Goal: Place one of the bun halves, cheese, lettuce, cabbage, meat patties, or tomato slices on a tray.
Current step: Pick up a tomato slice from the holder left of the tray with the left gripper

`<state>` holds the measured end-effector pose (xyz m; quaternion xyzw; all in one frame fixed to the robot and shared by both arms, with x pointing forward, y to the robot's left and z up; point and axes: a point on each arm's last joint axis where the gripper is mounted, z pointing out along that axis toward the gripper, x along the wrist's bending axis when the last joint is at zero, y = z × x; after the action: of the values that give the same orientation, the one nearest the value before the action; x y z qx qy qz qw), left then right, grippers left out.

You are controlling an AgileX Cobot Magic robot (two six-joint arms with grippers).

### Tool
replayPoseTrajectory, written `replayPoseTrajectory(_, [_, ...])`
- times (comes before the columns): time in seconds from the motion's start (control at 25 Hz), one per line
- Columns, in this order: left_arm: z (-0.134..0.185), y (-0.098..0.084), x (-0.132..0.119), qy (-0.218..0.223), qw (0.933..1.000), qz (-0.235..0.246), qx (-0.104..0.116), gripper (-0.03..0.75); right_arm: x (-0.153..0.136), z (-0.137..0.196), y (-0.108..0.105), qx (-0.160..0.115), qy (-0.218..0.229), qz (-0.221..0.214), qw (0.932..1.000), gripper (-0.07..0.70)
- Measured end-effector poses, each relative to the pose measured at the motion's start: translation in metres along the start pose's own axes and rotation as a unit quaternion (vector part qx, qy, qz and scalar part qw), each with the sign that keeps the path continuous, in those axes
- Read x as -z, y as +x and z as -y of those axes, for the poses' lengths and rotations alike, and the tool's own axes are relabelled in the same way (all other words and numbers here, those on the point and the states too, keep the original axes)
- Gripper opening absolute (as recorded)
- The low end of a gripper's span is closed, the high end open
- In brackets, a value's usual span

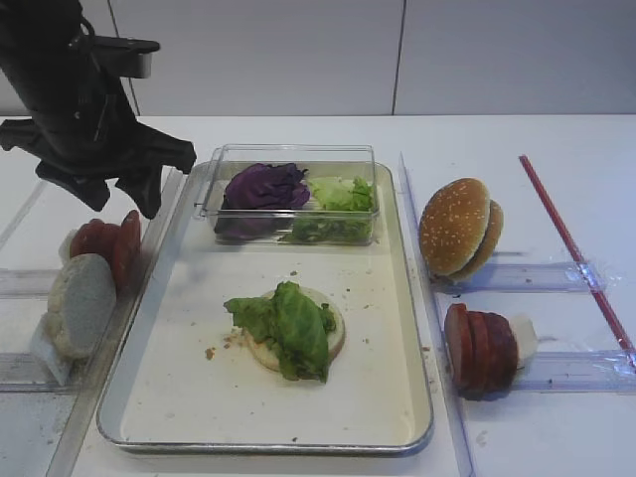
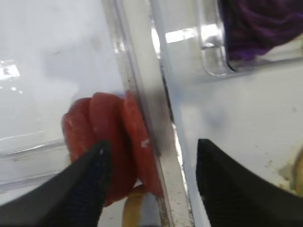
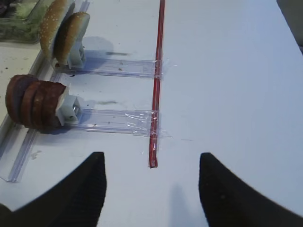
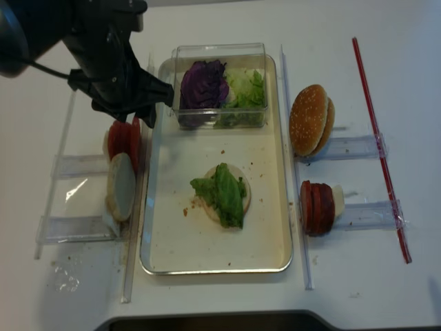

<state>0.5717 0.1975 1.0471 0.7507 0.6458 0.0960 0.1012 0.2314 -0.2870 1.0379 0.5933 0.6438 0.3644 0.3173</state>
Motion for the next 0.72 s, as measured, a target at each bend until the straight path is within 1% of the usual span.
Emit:
replayPoseTrajectory(0.08, [-0.0009,0.0026,0.0001,-0.005,0.9999,-0.014,0.005,0.368,0.0000,0.0000,-0.0003,-0.001,0.000,0.002,1.0000,0.451])
replayPoseTrajectory(0.36, [-0.0036,0.0032,0.0002,-0.020,0.9996,-0.017,0.012,0.366,0.0000,0.0001,-0.0005,-0.002,0.000,0.003,1.0000,0.451])
replayPoseTrajectory(0.64, [-0.0045,0.0031,-0.0003,-0.023,0.9995,-0.017,0.013,0.366,0.0000,0.0001,-0.0006,-0.003,0.000,0.004,1.0000,0.451])
replayPoseTrajectory(0.72, [-0.0052,0.0026,-0.0066,-0.014,0.9997,-0.019,0.011,0.366,0.0000,0.0001,-0.0006,-0.003,0.000,0.004,1.0000,0.451])
